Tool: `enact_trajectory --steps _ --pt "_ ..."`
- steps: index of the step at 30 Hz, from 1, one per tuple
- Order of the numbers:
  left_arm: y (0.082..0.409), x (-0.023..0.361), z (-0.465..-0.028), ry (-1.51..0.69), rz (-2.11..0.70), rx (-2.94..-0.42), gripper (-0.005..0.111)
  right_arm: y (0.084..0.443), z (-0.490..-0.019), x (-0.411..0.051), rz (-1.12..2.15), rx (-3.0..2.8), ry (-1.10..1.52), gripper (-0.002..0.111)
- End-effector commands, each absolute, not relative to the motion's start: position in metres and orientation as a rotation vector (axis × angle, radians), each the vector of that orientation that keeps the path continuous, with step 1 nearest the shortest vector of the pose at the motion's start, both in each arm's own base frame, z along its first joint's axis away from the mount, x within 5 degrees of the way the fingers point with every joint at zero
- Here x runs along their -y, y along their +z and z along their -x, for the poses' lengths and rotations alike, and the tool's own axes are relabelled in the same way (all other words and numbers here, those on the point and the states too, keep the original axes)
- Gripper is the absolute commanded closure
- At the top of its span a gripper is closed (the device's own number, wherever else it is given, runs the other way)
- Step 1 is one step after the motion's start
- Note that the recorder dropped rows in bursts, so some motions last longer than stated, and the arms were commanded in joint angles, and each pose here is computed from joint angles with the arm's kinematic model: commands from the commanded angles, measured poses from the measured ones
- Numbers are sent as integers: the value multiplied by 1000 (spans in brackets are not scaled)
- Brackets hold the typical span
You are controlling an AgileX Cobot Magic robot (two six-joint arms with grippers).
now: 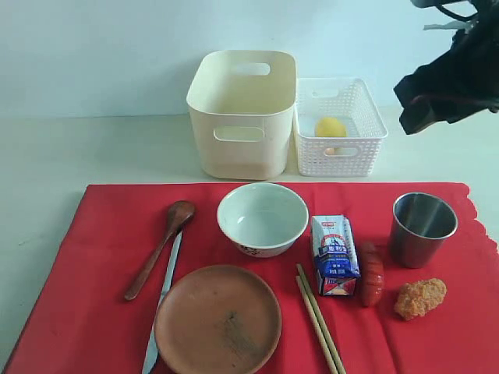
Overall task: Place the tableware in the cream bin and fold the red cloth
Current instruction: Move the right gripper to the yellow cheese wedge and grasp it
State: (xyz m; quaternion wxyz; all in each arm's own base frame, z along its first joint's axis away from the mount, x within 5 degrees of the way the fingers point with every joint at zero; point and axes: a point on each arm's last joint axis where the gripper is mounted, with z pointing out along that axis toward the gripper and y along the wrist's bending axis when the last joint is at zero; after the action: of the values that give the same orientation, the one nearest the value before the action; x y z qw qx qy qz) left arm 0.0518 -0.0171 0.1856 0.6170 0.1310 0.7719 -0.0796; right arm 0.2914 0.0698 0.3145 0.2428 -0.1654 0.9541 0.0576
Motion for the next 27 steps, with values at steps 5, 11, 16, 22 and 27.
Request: enact_trajectory --steps 5,11,16,22,27 --pt "186 17 -52 -180 -298 -1767 107 318 -241 -63 452 -2542 222 53" --pt "186 17 -52 -180 -298 -1767 107 314 -208 -63 474 -2392 222 53" --pt "186 17 -52 -180 -298 -1767 107 306 -190 -75 627 -2309 232 53" --pt "186 17 -52 -180 -298 -1767 107 290 -180 -92 870 -2255 217 53" --pt "186 17 -52 -180 -298 -1767 107 276 -169 -99 1154 -2204 176 53"
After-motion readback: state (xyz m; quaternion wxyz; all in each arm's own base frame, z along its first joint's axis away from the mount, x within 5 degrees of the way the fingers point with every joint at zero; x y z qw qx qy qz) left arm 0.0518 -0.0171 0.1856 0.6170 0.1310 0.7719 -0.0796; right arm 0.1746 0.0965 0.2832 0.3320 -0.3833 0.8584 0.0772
